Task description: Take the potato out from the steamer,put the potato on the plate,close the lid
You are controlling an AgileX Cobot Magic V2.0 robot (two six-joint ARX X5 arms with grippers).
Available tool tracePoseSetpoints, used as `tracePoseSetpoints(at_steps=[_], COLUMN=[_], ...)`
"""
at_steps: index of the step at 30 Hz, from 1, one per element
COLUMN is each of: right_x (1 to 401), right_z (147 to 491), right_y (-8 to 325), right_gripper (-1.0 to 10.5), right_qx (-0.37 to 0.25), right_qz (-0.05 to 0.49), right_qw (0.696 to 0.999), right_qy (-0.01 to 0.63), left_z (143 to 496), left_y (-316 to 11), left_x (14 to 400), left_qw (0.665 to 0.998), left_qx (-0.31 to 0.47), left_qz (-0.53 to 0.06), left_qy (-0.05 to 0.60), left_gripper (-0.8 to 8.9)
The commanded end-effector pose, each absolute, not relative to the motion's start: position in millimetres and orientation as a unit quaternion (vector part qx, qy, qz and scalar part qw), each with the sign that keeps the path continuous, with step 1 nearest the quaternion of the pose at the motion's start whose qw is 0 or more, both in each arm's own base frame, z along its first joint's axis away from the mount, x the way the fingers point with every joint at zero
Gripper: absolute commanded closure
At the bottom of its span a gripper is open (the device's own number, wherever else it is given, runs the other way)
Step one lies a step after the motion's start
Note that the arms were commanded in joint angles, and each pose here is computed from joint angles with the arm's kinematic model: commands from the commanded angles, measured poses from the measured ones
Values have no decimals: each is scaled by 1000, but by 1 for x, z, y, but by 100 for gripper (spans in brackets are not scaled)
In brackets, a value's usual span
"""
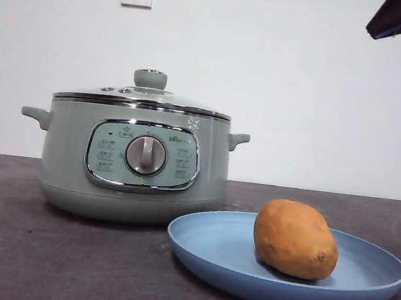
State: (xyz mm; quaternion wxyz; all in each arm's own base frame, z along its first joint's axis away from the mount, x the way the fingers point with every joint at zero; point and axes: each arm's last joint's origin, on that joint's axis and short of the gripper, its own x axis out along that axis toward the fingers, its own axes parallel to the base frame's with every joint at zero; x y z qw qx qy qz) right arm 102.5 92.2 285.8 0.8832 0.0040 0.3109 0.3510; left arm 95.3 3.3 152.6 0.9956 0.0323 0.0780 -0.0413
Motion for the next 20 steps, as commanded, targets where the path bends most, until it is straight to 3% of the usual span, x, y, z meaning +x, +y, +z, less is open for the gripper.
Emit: tracePoseSetpoints(at_steps=[1, 11, 20], right_x=[103, 103, 95], right_z=[292, 280, 223], right_y=[81, 23, 6], right_gripper=[946, 946, 946], right_qx=[-10, 36, 47], right_qz=[320, 144, 64], right_qw=[907, 978, 996], right_qy=[274, 143, 34], left_z=[148, 148, 148], left_y=[4, 4, 4], left_x=[96, 96, 96], left_qw=[995, 995, 995], left_qx=[28, 28, 28], left_qz=[-39, -39, -39], left_qy=[84, 84, 84], left_gripper=[817, 817, 817])
